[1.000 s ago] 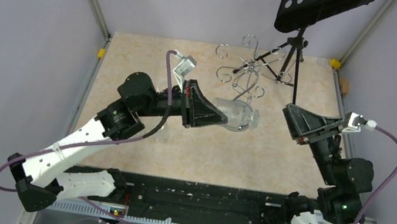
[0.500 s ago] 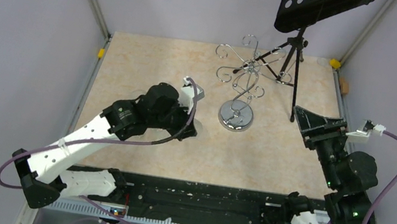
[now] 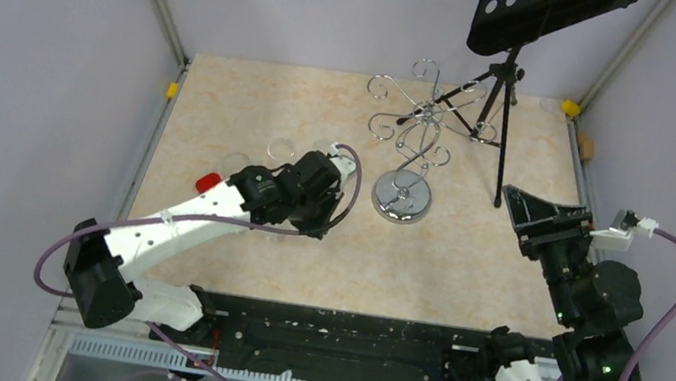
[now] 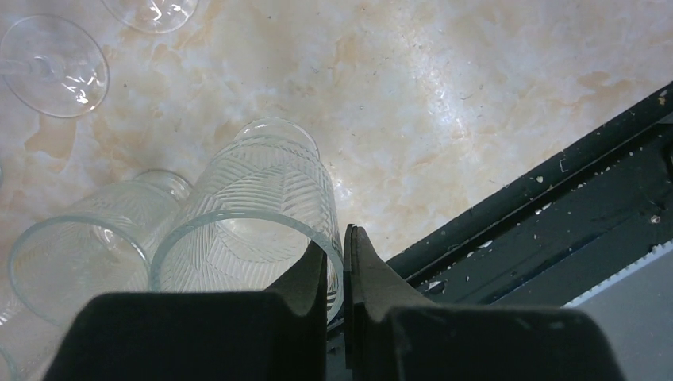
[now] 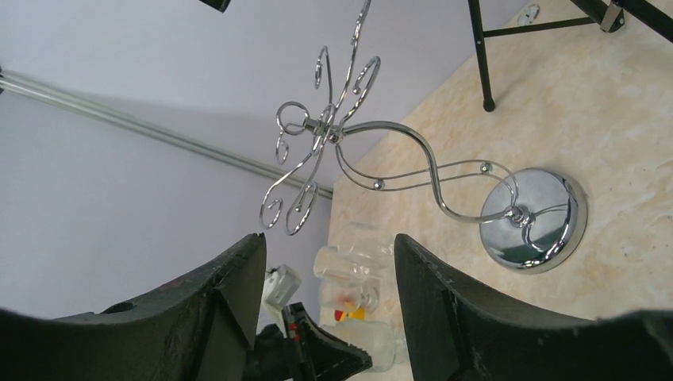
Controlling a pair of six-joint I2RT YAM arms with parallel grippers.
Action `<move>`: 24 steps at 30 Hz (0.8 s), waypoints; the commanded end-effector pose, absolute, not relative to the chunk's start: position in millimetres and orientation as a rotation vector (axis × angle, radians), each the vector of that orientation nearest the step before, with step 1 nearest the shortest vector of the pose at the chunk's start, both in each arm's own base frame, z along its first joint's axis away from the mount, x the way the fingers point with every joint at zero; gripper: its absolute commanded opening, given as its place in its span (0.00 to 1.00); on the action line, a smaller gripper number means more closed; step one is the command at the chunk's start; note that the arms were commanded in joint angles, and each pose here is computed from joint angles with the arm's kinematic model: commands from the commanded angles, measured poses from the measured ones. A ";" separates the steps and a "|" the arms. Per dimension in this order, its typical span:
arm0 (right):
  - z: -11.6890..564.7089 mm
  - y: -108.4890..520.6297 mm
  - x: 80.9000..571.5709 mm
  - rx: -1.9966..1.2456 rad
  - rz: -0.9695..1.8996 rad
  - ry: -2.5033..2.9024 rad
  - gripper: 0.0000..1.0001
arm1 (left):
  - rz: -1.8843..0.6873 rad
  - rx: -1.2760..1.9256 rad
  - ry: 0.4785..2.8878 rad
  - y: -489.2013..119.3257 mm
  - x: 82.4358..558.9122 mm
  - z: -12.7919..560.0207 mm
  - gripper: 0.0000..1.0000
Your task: Take the wine glass off the wine glass rack
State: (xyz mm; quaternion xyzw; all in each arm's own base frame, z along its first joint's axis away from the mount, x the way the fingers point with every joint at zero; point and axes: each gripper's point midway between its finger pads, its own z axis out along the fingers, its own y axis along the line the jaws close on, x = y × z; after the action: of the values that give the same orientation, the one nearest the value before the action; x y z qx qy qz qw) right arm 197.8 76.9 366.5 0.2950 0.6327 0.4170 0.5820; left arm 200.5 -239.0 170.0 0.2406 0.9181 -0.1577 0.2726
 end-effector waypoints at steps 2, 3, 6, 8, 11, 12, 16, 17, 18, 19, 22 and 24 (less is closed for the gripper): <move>377.9 71.5 190.9 0.684 0.973 1.433 0.61 | -0.415 0.611 2.446 -255.8 220.0 168.0 0.00; 377.2 71.6 190.9 0.684 0.973 1.434 0.61 | -0.400 0.609 2.460 -256.0 221.2 164.3 0.00; 376.3 71.4 190.4 0.685 0.974 1.433 0.61 | -0.358 0.606 2.484 -258.1 227.5 152.3 0.00; 376.0 71.6 189.9 0.683 0.975 1.434 0.61 | -0.326 0.594 2.498 -258.4 231.7 146.3 0.00; 375.8 71.1 189.3 0.683 0.972 1.435 0.61 | -0.280 0.576 2.511 -258.0 238.0 140.0 0.00; 375.5 71.0 189.2 0.682 0.970 1.436 0.61 | -0.271 0.571 2.510 -258.4 240.0 138.9 0.00; 371.5 70.7 188.8 0.687 0.966 1.443 0.61 | -0.231 0.573 2.510 -259.9 247.4 133.2 0.00; 370.8 70.9 188.5 0.687 0.967 1.445 0.61 | -0.226 0.574 2.511 -260.9 248.8 132.9 0.00; 370.4 71.1 188.4 0.688 0.970 1.444 0.61 | -0.219 0.576 2.511 -261.2 250.1 132.4 0.00; 369.6 71.1 188.5 0.690 0.969 1.446 0.61 | -0.208 0.575 2.511 -261.1 251.7 131.8 0.01; 369.2 71.3 187.7 0.690 0.972 1.447 0.61 | -0.186 0.575 2.513 -260.4 253.9 130.5 0.07; 369.1 70.9 186.9 0.691 0.971 1.447 0.61 | -0.177 0.571 2.520 -258.9 254.1 128.7 0.12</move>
State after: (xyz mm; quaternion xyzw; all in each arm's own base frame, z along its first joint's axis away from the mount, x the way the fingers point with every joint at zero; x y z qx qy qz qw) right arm 190.5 71.9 364.9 0.3006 0.6289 0.4136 0.5857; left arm 236.5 -249.9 108.5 0.2229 0.9451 -0.0623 0.2307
